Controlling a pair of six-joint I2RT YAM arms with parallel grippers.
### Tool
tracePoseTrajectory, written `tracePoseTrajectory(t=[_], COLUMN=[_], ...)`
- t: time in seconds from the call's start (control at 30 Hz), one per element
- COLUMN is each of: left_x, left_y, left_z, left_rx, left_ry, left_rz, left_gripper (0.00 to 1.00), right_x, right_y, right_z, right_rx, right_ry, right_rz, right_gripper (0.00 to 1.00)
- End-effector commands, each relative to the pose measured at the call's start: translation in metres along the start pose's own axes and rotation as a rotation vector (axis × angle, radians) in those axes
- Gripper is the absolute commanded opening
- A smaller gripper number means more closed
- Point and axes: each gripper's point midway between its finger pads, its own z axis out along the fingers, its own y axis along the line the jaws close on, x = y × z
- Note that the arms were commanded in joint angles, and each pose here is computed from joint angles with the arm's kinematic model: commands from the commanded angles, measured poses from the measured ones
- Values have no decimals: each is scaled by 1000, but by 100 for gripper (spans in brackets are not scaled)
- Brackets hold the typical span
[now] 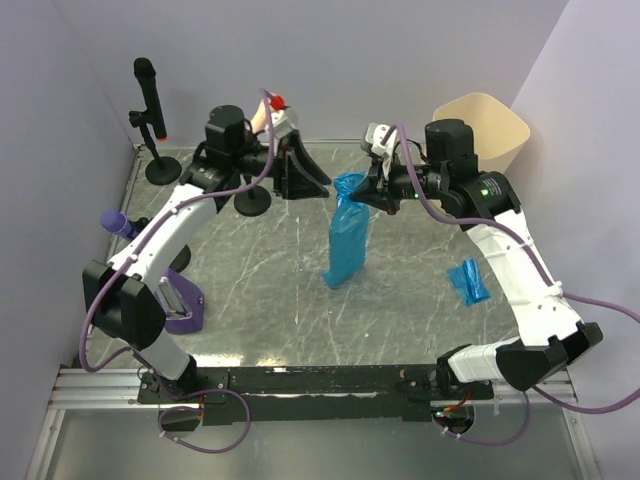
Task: Put the trash bags into the trash bin
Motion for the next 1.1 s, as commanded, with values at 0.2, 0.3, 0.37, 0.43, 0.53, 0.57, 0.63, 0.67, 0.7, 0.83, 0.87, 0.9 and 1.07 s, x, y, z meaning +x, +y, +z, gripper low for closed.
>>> tracePoseTrajectory(t=[0.2,0.3,0.37,0.43,0.53,0.57,0.63,0.67,0.7,0.83,0.87,0.9,1.07], left_x=[-25,-24,-22,-17,-11,-9,-8,-11,-11,-16,-17,-17,-21], left_y=[-15,-16,-14,-10,-6,-5,-6,-8,-7,-4,-4,-4,-4], left_z=[18,13,5,-4,-14,-15,-16,-16,-15,-14,-14,-14,-12], left_rx=[115,87,57,30,0,-5,-9,-8,-9,-10,-7,0,13], left_ry=[-35,-27,-19,-5,6,7,4,-2,-5,-11,-11,-13,-30], left_rz=[72,80,75,55,39,32,29,31,30,33,31,28,17], left_gripper=[5,1,1,1,1,1,1,1,1,1,1,1,2], right_x=[-20,-10,-6,-6,-6,-6,-10,-10,-12,-11,-9,-6,-6], right_y=[-15,-28,-31,-34,-34,-32,-27,-24,-19,-7,-8,-9,-9], right_z=[23,20,12,5,-1,-1,-4,-4,-6,-10,-10,-9,2], right_rx=[-41,2,8,21,37,32,16,4,-12,-55,-41,-33,-51], right_ry=[-61,-33,-33,-38,-40,-41,-51,-53,-59,-57,-54,-52,-67], right_rz=[-1,25,47,51,53,52,49,50,52,39,40,46,70], right_gripper=[2,0,0,0,0,0,0,0,0,0,0,0,38])
